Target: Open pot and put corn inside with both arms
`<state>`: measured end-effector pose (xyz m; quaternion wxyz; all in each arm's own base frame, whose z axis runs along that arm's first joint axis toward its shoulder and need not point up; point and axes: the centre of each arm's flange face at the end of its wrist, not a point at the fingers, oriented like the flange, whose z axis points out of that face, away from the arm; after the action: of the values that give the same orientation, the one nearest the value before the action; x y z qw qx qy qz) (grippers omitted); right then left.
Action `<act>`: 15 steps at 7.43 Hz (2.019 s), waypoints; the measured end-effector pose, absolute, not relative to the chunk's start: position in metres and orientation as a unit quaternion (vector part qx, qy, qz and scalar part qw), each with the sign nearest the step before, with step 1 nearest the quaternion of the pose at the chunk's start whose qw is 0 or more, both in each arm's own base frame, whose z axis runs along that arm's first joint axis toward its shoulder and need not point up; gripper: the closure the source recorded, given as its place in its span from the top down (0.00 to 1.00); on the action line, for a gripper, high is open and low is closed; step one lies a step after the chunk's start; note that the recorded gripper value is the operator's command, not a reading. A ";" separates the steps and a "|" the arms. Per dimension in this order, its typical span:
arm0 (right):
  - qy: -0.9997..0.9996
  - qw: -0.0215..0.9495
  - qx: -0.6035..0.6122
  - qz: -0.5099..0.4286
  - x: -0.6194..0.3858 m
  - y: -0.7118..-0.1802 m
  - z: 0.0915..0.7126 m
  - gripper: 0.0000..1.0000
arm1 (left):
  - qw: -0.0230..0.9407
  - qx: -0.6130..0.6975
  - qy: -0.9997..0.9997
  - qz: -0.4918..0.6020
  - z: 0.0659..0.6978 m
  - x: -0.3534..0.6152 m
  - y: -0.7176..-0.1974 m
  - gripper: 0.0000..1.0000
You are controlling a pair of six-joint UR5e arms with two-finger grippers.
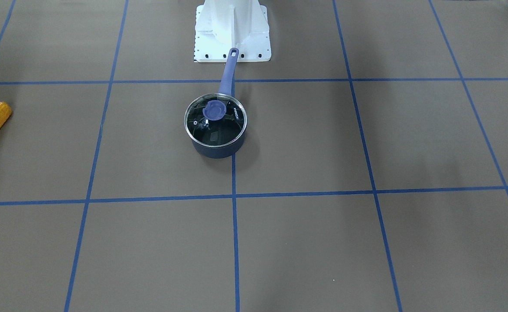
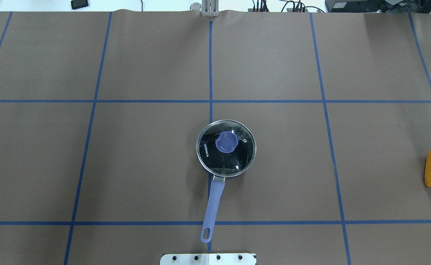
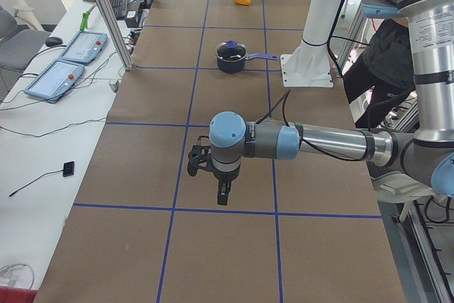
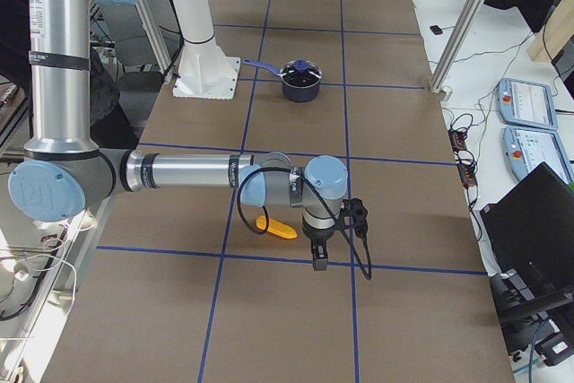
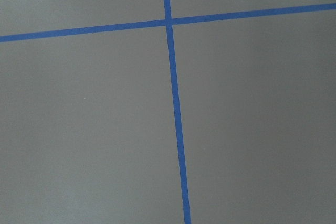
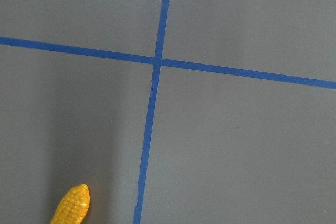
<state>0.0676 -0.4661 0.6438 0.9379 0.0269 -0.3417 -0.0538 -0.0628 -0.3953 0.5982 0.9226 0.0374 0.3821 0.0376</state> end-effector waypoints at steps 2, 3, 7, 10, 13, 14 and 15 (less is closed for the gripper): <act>-0.342 0.938 0.027 -0.054 0.067 -0.466 0.643 1.00 | 0.923 0.039 0.382 0.038 0.596 -0.063 -0.395 0.98; -0.342 0.938 0.027 -0.054 0.067 -0.466 0.643 1.00 | 0.923 0.040 0.382 0.038 0.595 -0.063 -0.396 0.98; -0.328 0.934 0.115 -0.083 0.069 -0.479 0.628 1.00 | 0.919 0.089 0.380 0.057 0.556 -0.062 -0.410 0.98; -0.333 0.923 0.169 -0.090 0.059 -0.493 0.602 1.00 | 0.894 0.209 0.374 0.128 0.478 -0.043 -0.458 0.98; -0.347 0.917 0.172 -0.096 0.029 -0.508 0.583 1.00 | 0.856 0.286 0.384 0.194 0.461 -0.002 -0.462 0.99; -0.348 0.916 0.175 -0.098 0.025 -0.510 0.580 1.00 | 0.847 0.276 0.406 0.202 0.450 0.039 -0.468 0.99; -0.349 0.915 0.177 -0.099 0.023 -0.511 0.579 1.00 | 0.845 0.245 0.436 0.189 0.430 0.090 -0.475 0.99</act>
<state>0.0232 -0.5106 0.5788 0.9151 0.1769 -0.3487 -0.0988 0.0902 -0.4750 0.4304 0.8452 0.2450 0.4356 0.1892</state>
